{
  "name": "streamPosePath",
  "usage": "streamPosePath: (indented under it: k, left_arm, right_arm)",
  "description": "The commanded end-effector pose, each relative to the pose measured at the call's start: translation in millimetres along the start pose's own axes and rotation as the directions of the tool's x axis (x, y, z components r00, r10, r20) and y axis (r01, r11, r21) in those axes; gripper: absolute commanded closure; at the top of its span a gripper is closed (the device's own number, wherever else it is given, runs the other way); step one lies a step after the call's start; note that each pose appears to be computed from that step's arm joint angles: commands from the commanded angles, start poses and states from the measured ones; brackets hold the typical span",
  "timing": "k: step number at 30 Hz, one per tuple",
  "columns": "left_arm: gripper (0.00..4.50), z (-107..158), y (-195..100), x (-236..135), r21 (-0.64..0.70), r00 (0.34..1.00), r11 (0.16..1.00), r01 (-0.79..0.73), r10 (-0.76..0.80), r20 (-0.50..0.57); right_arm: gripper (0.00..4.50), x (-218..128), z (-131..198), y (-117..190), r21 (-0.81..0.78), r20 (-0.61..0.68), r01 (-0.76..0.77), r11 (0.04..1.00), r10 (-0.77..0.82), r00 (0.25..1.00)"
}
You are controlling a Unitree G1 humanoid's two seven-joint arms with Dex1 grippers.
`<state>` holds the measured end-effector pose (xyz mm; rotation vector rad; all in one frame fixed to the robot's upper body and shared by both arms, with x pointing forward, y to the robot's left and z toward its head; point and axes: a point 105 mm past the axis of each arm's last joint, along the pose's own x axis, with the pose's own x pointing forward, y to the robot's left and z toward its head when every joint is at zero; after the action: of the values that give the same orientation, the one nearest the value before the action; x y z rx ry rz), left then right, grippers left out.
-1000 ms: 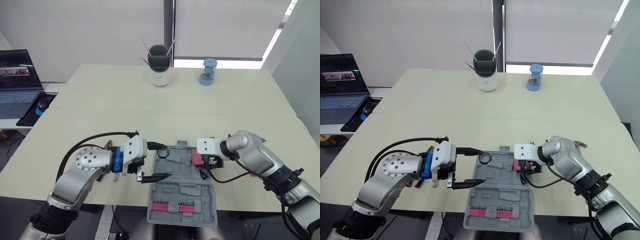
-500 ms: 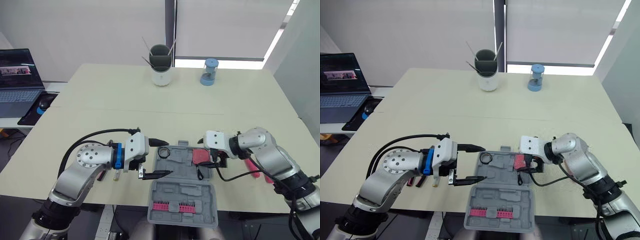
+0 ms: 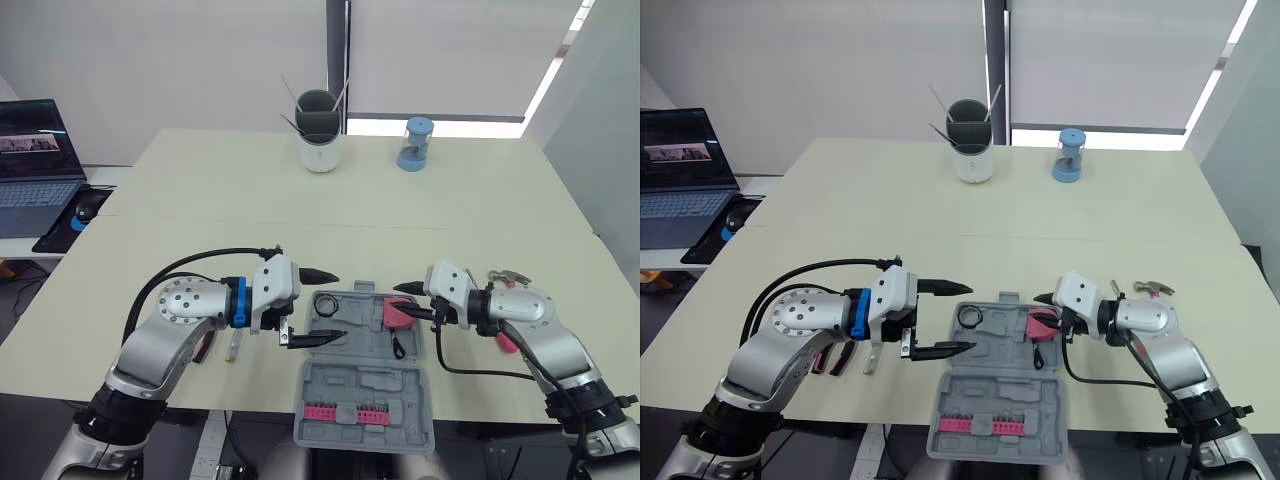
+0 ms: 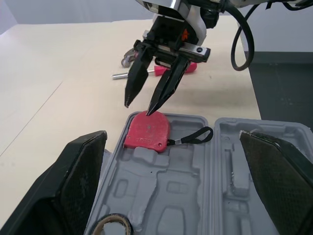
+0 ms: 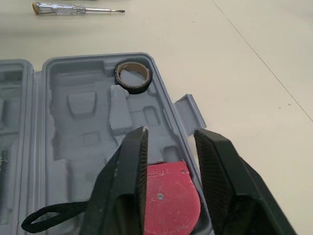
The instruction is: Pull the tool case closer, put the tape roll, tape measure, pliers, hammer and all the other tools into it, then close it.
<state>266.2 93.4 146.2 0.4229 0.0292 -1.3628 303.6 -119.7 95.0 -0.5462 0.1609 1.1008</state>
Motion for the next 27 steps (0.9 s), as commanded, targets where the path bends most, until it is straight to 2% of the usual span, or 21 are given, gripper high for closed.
streamPosePath:
  k: [1,9,12,18,22,27]
  left_arm:
    - [0.00,8,0,4,0.046,1.000,0.999,0.015,-0.016,0.022]
    - [0.00,9,2,5,0.061,1.000,0.998,0.016,-0.017,0.021]
    - [0.00,9,1,5,0.062,1.000,0.998,0.020,-0.021,0.019]
    - [0.00,9,0,3,0.059,1.000,0.998,0.018,-0.018,0.014]
    - [0.00,9,-2,2,0.054,1.000,0.998,0.015,-0.015,0.009]
    - [0.00,6,1,1,0.046,1.000,0.999,-0.009,0.009,0.001]
  right_arm:
    - [3.21,2,-3,1,-0.028,0.015,0.016,0.999,-0.015,1.000]
    - [3.21,18,-26,1,0.018,0.002,0.044,0.999,-0.044,0.999]
    - [3.21,21,-53,8,0.061,-0.059,0.033,0.998,-0.029,0.998]
    - [3.21,22,-79,14,0.168,-0.085,0.060,0.984,-0.047,0.995]
    - [3.21,21,-80,12,0.218,-0.055,0.080,0.973,-0.070,0.996]
    - [3.21,23,-61,7,0.204,0.036,0.068,0.977,-0.077,0.996]
